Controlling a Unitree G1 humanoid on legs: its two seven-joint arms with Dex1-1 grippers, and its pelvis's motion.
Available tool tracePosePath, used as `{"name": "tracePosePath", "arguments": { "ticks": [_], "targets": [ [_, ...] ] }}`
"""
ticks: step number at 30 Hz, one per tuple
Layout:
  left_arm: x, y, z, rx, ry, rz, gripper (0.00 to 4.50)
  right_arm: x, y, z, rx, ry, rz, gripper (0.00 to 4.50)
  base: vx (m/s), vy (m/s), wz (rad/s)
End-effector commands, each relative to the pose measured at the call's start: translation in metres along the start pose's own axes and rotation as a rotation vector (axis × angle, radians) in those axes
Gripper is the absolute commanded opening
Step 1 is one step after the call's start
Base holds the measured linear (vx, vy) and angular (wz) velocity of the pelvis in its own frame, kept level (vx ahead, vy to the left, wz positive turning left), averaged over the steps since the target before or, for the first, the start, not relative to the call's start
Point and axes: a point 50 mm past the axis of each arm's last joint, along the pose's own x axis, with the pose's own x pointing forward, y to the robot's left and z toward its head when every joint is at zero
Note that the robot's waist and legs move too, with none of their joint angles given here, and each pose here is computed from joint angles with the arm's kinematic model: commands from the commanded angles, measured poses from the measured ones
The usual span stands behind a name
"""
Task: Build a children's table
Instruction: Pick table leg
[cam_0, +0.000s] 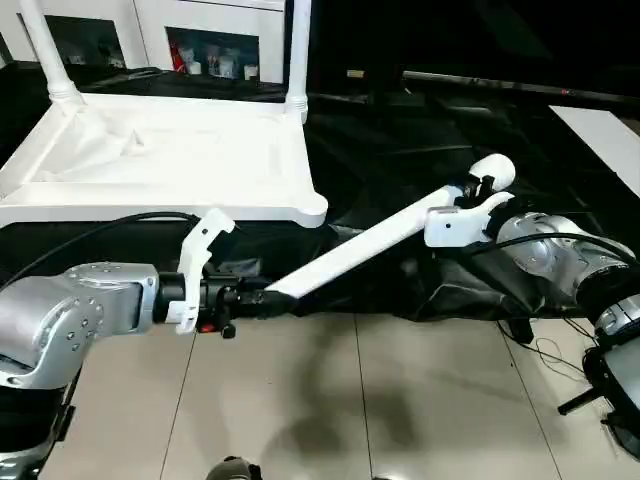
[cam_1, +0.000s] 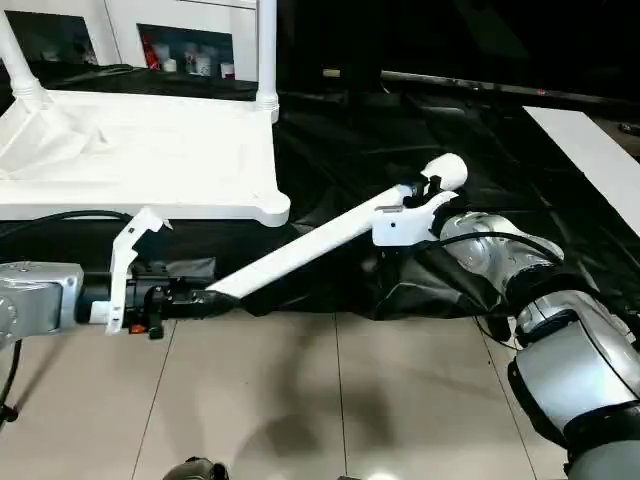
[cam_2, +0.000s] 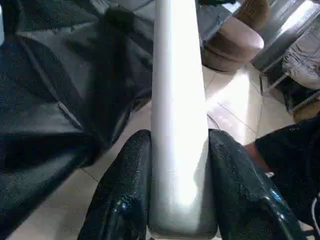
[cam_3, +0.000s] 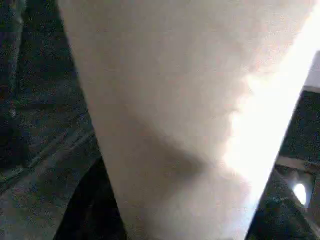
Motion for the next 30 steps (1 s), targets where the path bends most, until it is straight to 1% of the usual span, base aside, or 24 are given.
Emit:
{"name": "tracePosePath", "arguments": {
  "ticks": [1, 3, 4, 5, 6, 7, 8, 9, 10, 11, 12, 13, 15, 16, 19, 20, 22, 23, 24, 25, 27, 28, 29, 30],
  "targets": [
    [-0.004, -0.002, 0.015, 0.055, -0.065, 0.016, 2.09, -0.003, 0.003, -0.003, 0.033, 0.017, 0.005, 1.98, 0.0, 0.0, 0.0],
    [-0.005, -0.004, 0.017, 0.05, -0.075, 0.0, 2.12, -0.003, 0.003, -0.004, 0.038, 0.023, 0.003, 1.92, 0.0, 0.0, 0.0],
    [-0.007, -0.005, 0.02, 0.048, -0.096, -0.008, 2.35, -0.004, 0.003, -0.006, 0.052, 0.032, 0.003, 1.9, 0.0, 0.0, 0.0],
    [-0.008, -0.006, 0.021, 0.049, -0.106, -0.01, 2.47, -0.004, 0.004, -0.007, 0.06, 0.038, 0.001, 1.89, 0.0, 0.0, 0.0],
    [-0.009, -0.005, 0.022, 0.052, -0.116, -0.003, 2.47, -0.005, 0.004, -0.008, 0.069, 0.046, 0.002, 1.89, 0.0, 0.0, 0.0],
    [-0.012, -0.003, 0.026, 0.071, -0.146, 0.024, 2.57, -0.006, 0.005, -0.01, 0.092, 0.064, 0.003, 1.89, 0.0, 0.0, 0.0],
    [-0.012, -0.003, 0.026, 0.071, -0.146, 0.024, 2.57, -0.006, 0.005, -0.01, 0.092, 0.064, 0.003, 1.89, 0.0, 0.0, 0.0],
    [-0.013, -0.002, 0.027, 0.08, -0.161, 0.033, 2.8, -0.007, 0.006, -0.011, 0.097, 0.07, 0.003, 1.89, 0.0, 0.0, 0.0],
    [-0.015, 0.001, 0.037, 0.101, -0.245, 0.07, 2.92, -0.007, 0.007, -0.014, 0.128, 0.091, 0.002, 1.88, 0.0, 0.0, 0.0],
    [-0.017, 0.002, 0.043, 0.098, -0.305, 0.079, 2.92, -0.008, 0.008, -0.016, 0.146, 0.111, 0.002, 1.88, 0.0, 0.0, 0.0],
    [-0.021, 0.004, 0.053, 0.08, -0.394, 0.081, 2.92, -0.009, 0.009, -0.019, 0.172, 0.144, 0.003, 1.88, 0.0, 0.0, 0.0],
    [-0.022, 0.004, 0.058, 0.08, -0.443, 0.079, 2.99, -0.009, 0.009, -0.021, 0.185, 0.164, 0.004, 1.88, 0.0, 0.0, 0.0],
    [-0.027, 0.004, 0.071, 0.097, -0.57, 0.099, 2.99, -0.012, 0.01, -0.029, 0.241, 0.229, -0.001, 1.88, 0.0, 0.0, 0.0],
    [-0.028, 0.007, 0.077, 0.104, -0.632, 0.137, 2.99, -0.013, 0.01, -0.032, 0.258, 0.257, 0.0, 1.88, 0.0, 0.0, 0.0],
    [-0.032, 0.017, 0.088, 0.11, -0.742, 0.275, 2.99, -0.017, 0.012, -0.038, 0.283, 0.294, -0.002, 1.88, 0.0, 0.0, 0.0],
    [-0.033, 0.025, 0.091, 0.091, -0.777, 0.343, 2.99, -0.018, 0.013, -0.04, 0.301, 0.311, -0.008, 1.88, 0.0, 0.0, 0.0],
    [-0.033, 0.032, 0.093, 0.102, -0.789, 0.433, 2.99, -0.02, 0.012, -0.043, 0.359, 0.338, -0.032, 1.88, 0.0, 0.0, 0.0],
    [-0.03, 0.037, 0.093, 0.092, -0.778, 0.485, 2.99, -0.02, 0.009, -0.045, 0.45, 0.348, -0.069, 1.88, 0.0, 0.0, 0.0],
    [-0.029, 0.039, 0.093, 0.088, -0.771, 0.505, 2.99, -0.02, 0.007, -0.045, 0.493, 0.35, -0.087, 1.88, 0.0, 0.0, 0.0],
    [-0.024, 0.045, 0.092, 0.111, -0.734, 0.611, 2.99, -0.018, -0.001, -0.045, 0.689, 0.334, -0.154, 1.88, 0.0, 0.0, 0.0],
    [-0.015, 0.045, 0.09, 0.139, -0.701, 0.616, 2.99, -0.011, -0.012, -0.041, 0.987, 0.264, -0.216, 1.88, 0.0, 0.0, 0.0],
    [-0.008, 0.043, 0.089, 0.159, -0.672, 0.597, 2.99, -0.006, -0.02, -0.037, 1.19, 0.187, -0.239, 1.87, 0.0, 0.0, 0.0],
    [-0.006, 0.042, 0.088, 0.163, -0.667, 0.592, 2.99, -0.005, -0.022, -0.036, 1.236, 0.166, -0.242, 1.87, 0.0, 0.0, 0.0],
    [0.001, 0.04, 0.087, 0.182, -0.644, 0.571, 2.99, -0.001, -0.027, -0.031, 1.343, 0.099, -0.233, 1.87, 0.0, 0.0, 0.0]
  ]
}}
